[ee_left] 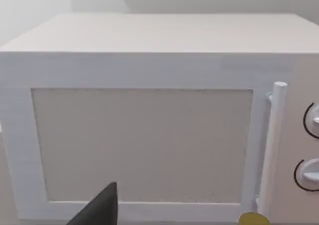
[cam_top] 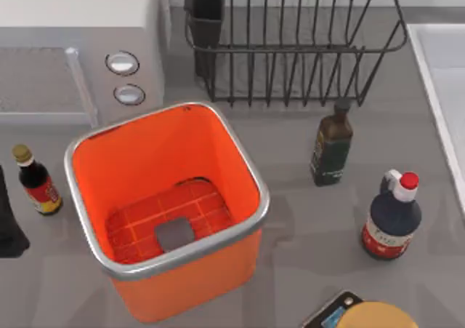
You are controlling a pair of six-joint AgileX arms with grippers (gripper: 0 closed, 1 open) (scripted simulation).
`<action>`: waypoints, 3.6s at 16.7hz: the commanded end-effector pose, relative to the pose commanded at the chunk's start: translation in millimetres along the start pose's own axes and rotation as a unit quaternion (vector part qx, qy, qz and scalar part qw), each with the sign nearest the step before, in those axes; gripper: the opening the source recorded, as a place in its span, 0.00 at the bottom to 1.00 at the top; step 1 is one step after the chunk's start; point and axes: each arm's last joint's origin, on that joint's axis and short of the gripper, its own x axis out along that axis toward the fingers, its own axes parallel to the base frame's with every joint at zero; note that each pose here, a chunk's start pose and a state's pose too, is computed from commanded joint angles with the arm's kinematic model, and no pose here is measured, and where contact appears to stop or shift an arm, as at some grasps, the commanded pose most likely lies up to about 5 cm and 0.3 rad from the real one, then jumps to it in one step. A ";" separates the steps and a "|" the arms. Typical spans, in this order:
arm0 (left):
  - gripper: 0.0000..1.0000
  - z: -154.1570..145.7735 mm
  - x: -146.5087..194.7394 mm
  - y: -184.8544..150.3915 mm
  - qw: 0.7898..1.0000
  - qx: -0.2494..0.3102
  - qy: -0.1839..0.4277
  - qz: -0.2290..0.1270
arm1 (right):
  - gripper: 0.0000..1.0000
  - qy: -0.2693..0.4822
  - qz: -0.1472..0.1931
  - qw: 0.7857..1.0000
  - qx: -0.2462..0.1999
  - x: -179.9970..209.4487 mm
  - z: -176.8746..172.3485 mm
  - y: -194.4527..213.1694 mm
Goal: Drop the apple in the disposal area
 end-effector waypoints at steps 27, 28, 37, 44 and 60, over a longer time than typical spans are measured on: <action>1.00 16.3 213.1 88.8 0.701 0.073 0.706 -0.063 | 1.00 0.000 0.000 1.000 0.000 0.0 0.0 0.0; 1.00 16.0 215.2 90.0 0.699 0.072 0.708 -0.065 | 1.00 0.000 0.000 1.000 0.000 0.0 0.0 0.0; 1.00 2.5 211.8 88.9 0.697 0.071 0.710 -0.065 | 1.00 0.000 0.000 1.000 0.000 0.0 0.0 0.0; 1.00 -50.6 211.2 90.9 0.698 0.072 0.709 -0.064 | 1.00 0.000 0.000 1.000 0.000 0.0 0.0 0.0; 0.17 -54.0 214.8 91.1 0.699 0.072 0.709 -0.065 | 1.00 0.000 0.000 1.000 0.000 0.0 0.0 0.0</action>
